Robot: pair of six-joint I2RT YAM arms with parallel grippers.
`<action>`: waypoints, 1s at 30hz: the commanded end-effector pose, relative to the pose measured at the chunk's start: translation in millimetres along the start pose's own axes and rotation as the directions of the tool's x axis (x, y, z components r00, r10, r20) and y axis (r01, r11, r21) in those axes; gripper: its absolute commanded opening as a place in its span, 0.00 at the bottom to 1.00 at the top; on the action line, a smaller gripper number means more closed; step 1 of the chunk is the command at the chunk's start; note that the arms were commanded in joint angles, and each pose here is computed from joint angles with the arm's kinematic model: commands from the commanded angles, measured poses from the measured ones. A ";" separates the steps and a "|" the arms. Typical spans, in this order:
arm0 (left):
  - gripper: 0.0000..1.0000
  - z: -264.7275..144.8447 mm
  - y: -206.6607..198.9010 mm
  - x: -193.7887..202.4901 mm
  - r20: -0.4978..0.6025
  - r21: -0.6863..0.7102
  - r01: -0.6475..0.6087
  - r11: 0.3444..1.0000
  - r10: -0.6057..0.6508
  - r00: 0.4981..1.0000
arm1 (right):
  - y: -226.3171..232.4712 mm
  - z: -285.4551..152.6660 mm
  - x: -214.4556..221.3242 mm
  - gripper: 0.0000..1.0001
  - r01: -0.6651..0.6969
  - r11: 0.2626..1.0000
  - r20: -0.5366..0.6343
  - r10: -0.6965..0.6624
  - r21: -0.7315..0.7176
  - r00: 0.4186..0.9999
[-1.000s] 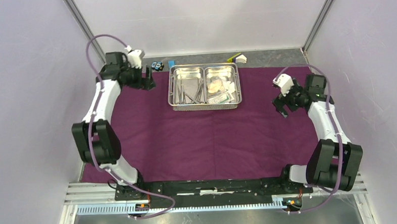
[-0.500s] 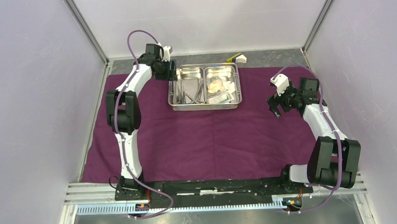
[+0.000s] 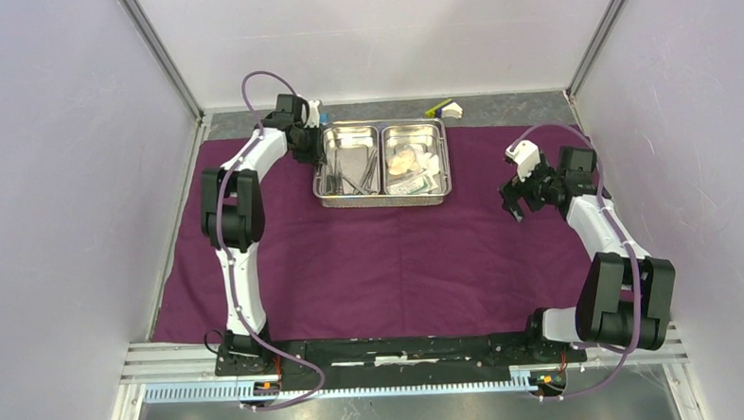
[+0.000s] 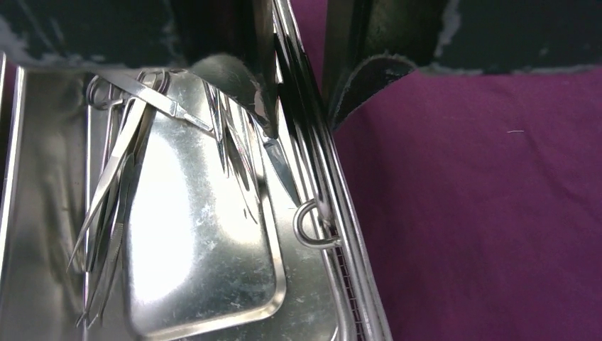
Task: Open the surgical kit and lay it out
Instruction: Move the container from the surgical kit.
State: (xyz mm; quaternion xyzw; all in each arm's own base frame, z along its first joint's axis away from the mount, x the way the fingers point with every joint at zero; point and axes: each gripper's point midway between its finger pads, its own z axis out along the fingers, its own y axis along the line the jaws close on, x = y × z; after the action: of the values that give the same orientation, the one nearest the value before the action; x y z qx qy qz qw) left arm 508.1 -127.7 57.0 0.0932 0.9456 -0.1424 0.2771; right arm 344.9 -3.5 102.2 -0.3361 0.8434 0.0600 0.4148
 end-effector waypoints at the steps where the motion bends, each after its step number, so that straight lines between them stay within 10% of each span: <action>1: 0.28 -20.9 21.9 -9.8 0.037 -0.039 0.047 0.998 -0.046 0.998 | 6.1 2.8 -0.5 0.94 0.004 1.000 0.017 -0.004 -0.026 1.000; 10: 0.03 -61.0 79.4 -14.0 0.082 -0.073 0.130 0.989 -0.124 0.989 | 7.0 5.8 3.4 0.94 0.001 0.999 0.007 -0.001 -0.034 1.000; 30: 0.10 -69.7 148.4 -2.5 0.069 -0.093 0.190 0.977 -0.184 0.981 | 5.9 8.1 6.8 0.94 -0.012 0.999 -0.007 0.011 -0.033 1.000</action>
State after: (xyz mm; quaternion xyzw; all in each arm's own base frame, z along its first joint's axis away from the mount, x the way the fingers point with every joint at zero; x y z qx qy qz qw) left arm 498.0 47.9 58.7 -0.0466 0.9582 -0.1030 0.2630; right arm 340.0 -2.6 85.9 -0.3339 0.8527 0.0717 0.3954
